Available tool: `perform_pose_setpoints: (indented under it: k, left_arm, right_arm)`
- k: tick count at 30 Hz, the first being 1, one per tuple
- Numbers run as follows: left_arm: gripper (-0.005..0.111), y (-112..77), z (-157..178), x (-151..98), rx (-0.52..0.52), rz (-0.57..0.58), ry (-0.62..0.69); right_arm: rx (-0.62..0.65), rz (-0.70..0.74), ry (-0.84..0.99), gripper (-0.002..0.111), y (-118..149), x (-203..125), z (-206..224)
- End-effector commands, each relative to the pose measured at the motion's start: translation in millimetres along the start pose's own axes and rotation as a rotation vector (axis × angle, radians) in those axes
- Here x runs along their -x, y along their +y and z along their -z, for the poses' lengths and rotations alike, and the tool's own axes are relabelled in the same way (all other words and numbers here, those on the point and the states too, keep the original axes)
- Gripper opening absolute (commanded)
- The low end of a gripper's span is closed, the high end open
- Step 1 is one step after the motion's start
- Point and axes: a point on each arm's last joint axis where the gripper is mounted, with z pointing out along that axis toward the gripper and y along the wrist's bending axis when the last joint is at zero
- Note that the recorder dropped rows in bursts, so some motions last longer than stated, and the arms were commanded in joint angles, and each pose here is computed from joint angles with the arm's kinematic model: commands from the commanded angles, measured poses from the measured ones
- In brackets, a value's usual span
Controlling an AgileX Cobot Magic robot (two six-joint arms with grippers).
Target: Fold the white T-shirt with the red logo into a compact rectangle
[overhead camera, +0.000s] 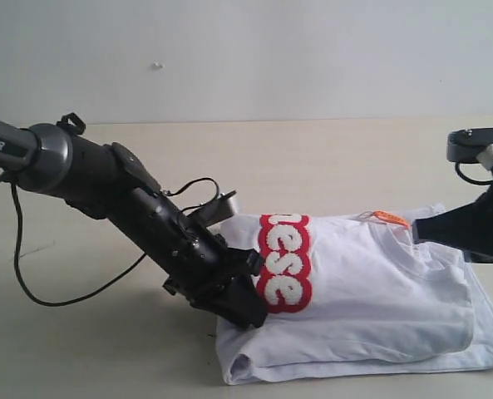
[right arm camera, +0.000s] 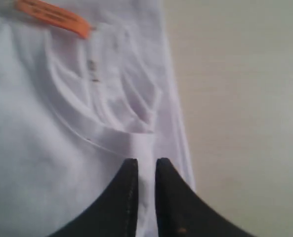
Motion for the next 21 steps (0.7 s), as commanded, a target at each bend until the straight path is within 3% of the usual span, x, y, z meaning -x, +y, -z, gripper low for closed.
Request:
perform_pose_setpoints:
  k: [1,9,21]
  left_arm:
    - [0.028,31.2,19.1,-5.3,0.058,0.018,0.038]
    - [0.028,54.7,44.0,-5.4,0.053,0.078,0.0]
    - [0.028,54.4,45.9,-8.9,0.033,0.073,0.036]
  right_arm:
    - [0.146,0.048,-0.047,0.0,14.1,5.9,-1.8]
    - [0.139,0.055,-0.001,0.0,18.2,3.3,-21.7]
    - [0.122,0.077,0.127,0.0,27.6,-12.6,-80.4]
